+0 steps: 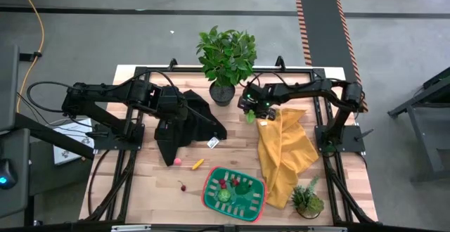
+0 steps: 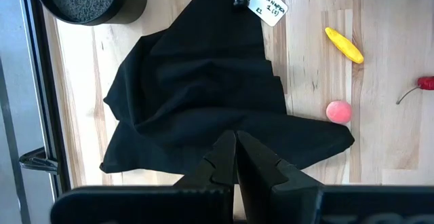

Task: Pick and placing Produce into tupperware
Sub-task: Put the green star fruit into the blue bin

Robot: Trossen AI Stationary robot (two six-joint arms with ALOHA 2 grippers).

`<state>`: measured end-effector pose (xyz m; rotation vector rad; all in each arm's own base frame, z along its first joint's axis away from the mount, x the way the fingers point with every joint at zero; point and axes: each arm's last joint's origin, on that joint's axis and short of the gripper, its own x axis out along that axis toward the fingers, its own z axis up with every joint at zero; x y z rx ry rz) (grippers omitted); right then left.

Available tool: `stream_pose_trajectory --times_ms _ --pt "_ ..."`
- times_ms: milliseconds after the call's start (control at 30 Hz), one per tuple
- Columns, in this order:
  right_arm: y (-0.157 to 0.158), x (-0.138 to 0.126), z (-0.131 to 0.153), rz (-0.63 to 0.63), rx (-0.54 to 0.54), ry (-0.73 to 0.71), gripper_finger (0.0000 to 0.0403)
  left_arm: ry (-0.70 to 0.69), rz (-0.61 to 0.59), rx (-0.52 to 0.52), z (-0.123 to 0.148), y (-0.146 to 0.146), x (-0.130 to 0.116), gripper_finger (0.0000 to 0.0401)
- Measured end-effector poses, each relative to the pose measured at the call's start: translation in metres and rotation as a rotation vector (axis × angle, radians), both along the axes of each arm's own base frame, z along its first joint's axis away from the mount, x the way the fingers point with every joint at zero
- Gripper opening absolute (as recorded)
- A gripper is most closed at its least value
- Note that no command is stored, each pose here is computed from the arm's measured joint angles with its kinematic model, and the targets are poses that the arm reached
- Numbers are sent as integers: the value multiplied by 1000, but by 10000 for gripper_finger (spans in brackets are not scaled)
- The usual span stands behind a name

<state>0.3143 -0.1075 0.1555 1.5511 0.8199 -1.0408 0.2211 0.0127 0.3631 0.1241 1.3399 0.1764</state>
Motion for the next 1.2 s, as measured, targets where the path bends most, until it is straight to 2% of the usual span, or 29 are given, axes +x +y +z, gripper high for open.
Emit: stream_pose_trajectory --times_ms 300,633,933,1200 --pt "21 2 12 98 -16 -23 205 -24 2 0 1 0 2 5" --pt "57 7 31 242 -56 -100 205 -42 58 -14 1 0 3 5" --pt "99 17 53 399 -104 -282 205 -84 166 -41 1 0 4 5" --pt "136 16 67 540 -140 -378 205 -112 302 -76 1 0 4 5"
